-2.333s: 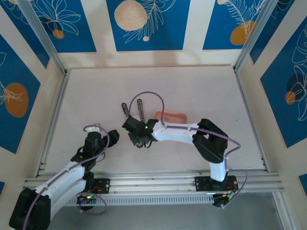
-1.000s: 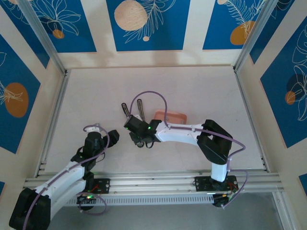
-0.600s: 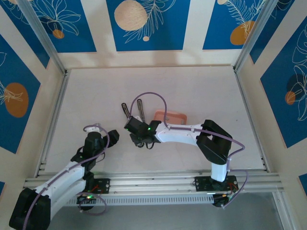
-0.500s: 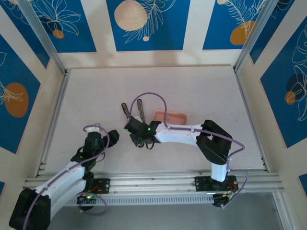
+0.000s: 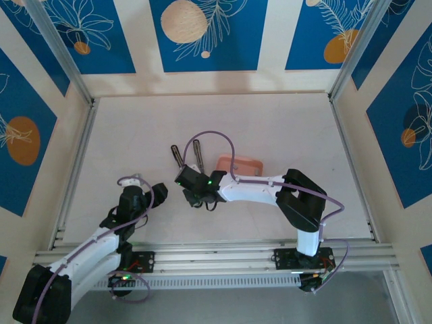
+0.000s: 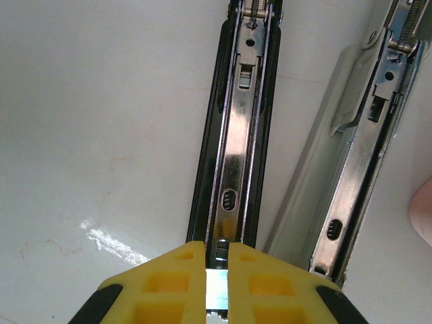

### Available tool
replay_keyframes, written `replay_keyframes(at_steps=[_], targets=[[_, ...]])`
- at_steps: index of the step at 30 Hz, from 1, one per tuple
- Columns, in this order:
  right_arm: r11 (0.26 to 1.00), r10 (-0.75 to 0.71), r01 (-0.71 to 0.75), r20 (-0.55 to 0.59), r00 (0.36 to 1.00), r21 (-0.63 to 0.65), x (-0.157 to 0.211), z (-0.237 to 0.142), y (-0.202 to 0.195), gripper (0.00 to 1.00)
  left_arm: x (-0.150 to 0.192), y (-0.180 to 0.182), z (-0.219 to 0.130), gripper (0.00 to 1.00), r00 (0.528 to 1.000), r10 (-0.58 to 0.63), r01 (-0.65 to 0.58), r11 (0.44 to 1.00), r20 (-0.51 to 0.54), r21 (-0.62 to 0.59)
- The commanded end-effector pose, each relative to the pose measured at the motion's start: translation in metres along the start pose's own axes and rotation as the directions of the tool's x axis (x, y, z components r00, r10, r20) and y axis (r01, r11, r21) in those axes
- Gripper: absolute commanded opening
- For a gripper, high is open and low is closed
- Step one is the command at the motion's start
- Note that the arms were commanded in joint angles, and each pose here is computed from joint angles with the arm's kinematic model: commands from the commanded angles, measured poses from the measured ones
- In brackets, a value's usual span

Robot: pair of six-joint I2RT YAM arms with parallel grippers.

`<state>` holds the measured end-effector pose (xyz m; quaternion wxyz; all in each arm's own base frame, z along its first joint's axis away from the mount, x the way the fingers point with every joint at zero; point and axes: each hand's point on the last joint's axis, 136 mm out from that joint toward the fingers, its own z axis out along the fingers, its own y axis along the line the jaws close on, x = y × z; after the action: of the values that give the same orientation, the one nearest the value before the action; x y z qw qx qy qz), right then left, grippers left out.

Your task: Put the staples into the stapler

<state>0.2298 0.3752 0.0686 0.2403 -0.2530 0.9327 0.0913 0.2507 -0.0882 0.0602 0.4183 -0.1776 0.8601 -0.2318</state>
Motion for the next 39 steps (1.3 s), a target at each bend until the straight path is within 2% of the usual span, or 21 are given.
replay_keyframes(at_steps=[1, 25, 31, 39], targets=[[1.0, 0.002, -0.002, -0.049, 0.999, 0.001, 0.016, 0.006, 0.001, 0.11, -0.003, 0.005, -0.001, 0.8, 1.0, 0.006, -0.006, 1.0, 0.016, -0.017], [1.0, 0.008, -0.007, -0.069, 0.998, 0.008, 0.019, 0.012, 0.002, 0.12, -0.004, 0.004, -0.001, 0.8, 1.0, 0.007, -0.006, 1.0, 0.022, -0.014], [1.0, 0.007, -0.007, -0.067, 0.998, 0.005, 0.017, 0.012, 0.004, 0.16, -0.005, 0.004, -0.001, 0.8, 1.0, 0.006, -0.006, 1.0, 0.024, -0.013], [1.0, 0.002, -0.002, -0.035, 0.999, 0.003, 0.005, 0.006, 0.006, 0.26, -0.005, 0.003, -0.001, 0.8, 1.0, 0.006, -0.006, 1.0, 0.026, -0.01]])
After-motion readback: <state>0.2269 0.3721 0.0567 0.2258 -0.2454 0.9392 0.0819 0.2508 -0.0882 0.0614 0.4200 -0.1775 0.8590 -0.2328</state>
